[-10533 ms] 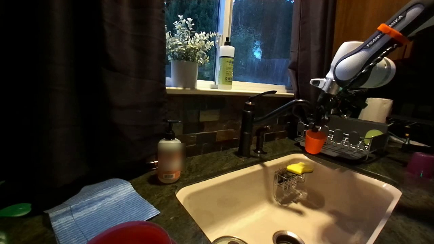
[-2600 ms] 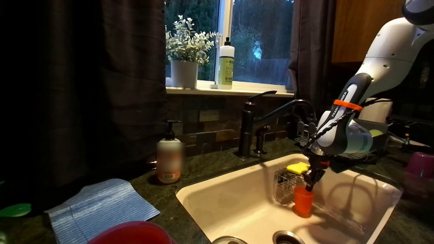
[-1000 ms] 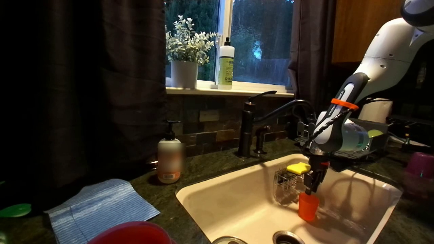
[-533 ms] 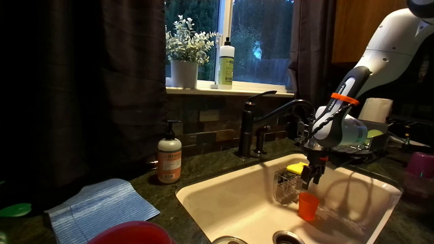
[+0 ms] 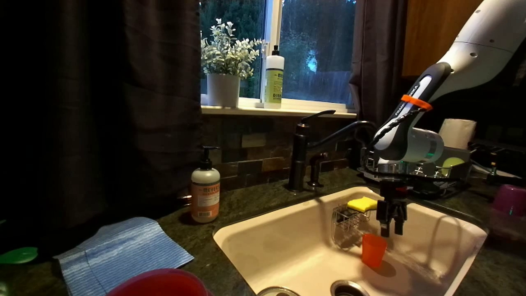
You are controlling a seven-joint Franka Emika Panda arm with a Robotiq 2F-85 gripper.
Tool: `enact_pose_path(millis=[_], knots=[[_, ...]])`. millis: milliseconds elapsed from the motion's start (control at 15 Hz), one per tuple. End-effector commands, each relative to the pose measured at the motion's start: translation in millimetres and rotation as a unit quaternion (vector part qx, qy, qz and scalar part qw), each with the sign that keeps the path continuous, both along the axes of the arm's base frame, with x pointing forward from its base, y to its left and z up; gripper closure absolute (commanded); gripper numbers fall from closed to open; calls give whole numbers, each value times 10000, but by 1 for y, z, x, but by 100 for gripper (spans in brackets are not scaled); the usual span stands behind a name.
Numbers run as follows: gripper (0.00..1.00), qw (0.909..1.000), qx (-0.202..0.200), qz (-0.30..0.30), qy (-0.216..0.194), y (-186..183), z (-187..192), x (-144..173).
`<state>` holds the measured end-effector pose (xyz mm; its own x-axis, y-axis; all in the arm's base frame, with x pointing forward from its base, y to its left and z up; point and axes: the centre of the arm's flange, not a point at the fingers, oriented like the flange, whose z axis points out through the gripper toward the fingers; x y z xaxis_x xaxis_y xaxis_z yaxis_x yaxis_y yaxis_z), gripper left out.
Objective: Put the cup inside the sink then pour water inside
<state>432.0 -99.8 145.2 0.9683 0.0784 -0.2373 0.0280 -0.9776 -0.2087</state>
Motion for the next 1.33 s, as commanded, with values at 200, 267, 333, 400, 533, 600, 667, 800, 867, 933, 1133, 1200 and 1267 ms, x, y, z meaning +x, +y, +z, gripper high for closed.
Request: enact_pose_path(millis=[200,267,333,400,533,600,667,800,867,933,1133,1200,1267], knots=[[0,9961,34,-46,883,29,47,-37],[0,9946,2,-85,1036,37,54,-42],[0,9924,-34,-151,1218,46,61,-48],[0,9907,-75,-236,1341,50,67,-54],[0,9880,-197,-428,1469,62,86,-66],[0,9871,-275,-524,1487,69,96,-72],[0,9859,-349,-637,1506,76,106,-77],[0,9813,-550,-996,1551,91,126,-87],[0,9774,-680,-1210,1593,95,135,-91],[0,9715,-825,-1502,1638,100,145,-97],[0,9538,-1182,-2138,1748,110,173,-105],[0,9482,-1292,-2290,1785,113,181,-108],[0,9436,-1380,-2415,1798,115,189,-110]])
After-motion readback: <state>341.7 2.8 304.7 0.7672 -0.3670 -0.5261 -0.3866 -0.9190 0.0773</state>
